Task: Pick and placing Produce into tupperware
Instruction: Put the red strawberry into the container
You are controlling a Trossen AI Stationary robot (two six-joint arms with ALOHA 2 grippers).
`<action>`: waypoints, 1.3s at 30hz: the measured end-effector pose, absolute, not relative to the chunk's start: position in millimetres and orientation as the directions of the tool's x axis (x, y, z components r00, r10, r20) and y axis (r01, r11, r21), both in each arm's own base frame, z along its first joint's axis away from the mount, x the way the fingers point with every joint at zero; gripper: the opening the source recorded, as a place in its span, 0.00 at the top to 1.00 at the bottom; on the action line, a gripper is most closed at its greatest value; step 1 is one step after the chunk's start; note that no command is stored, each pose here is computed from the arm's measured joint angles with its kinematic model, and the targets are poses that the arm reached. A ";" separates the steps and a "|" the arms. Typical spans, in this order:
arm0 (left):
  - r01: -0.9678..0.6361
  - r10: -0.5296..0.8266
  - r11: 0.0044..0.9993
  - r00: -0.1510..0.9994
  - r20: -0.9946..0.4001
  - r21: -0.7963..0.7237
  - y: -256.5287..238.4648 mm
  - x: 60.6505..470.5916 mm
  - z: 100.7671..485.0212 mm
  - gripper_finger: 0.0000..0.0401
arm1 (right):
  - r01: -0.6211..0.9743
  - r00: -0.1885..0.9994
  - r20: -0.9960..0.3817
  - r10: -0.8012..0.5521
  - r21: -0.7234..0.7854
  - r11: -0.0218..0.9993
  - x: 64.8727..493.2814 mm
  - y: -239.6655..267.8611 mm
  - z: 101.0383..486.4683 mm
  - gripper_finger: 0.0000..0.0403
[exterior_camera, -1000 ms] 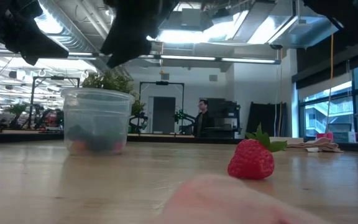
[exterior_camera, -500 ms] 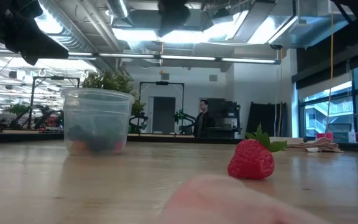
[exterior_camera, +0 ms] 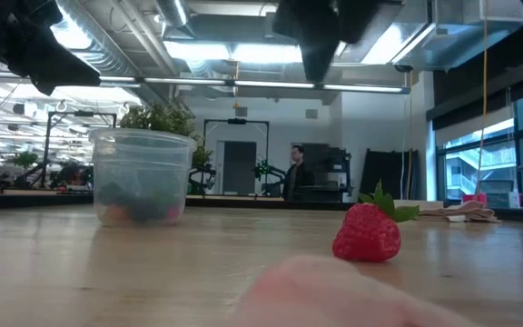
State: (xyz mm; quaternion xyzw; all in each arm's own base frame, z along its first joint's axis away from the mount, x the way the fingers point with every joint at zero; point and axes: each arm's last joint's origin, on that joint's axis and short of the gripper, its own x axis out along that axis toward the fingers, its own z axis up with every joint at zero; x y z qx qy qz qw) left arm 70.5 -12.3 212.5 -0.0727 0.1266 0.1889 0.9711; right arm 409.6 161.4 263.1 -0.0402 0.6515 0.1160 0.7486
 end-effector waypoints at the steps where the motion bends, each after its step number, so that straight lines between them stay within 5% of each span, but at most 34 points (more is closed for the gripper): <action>1: -0.385 0.348 0.918 0.897 -0.273 -0.093 -12.3 70.5 212.5 0.79 | -0.229 0.130 -0.986 0.100 0.068 0.971 408.4 166.9 255.6 0.34; 6: -0.378 0.340 0.921 0.899 -0.276 -0.096 -12.5 70.6 212.4 0.77 | -0.177 0.173 -0.982 0.070 0.039 0.983 407.6 181.5 212.9 0.34; 16: -0.325 0.281 0.939 0.914 -0.292 -0.113 -14.2 71.0 212.1 0.73 | -0.068 0.072 -0.994 0.082 0.077 0.995 389.8 179.6 154.4 0.34; 39: -0.325 0.282 0.939 0.914 -0.293 -0.112 -14.2 71.0 211.9 0.70 | -0.145 0.197 -0.971 0.132 0.105 0.984 398.2 188.8 145.7 0.34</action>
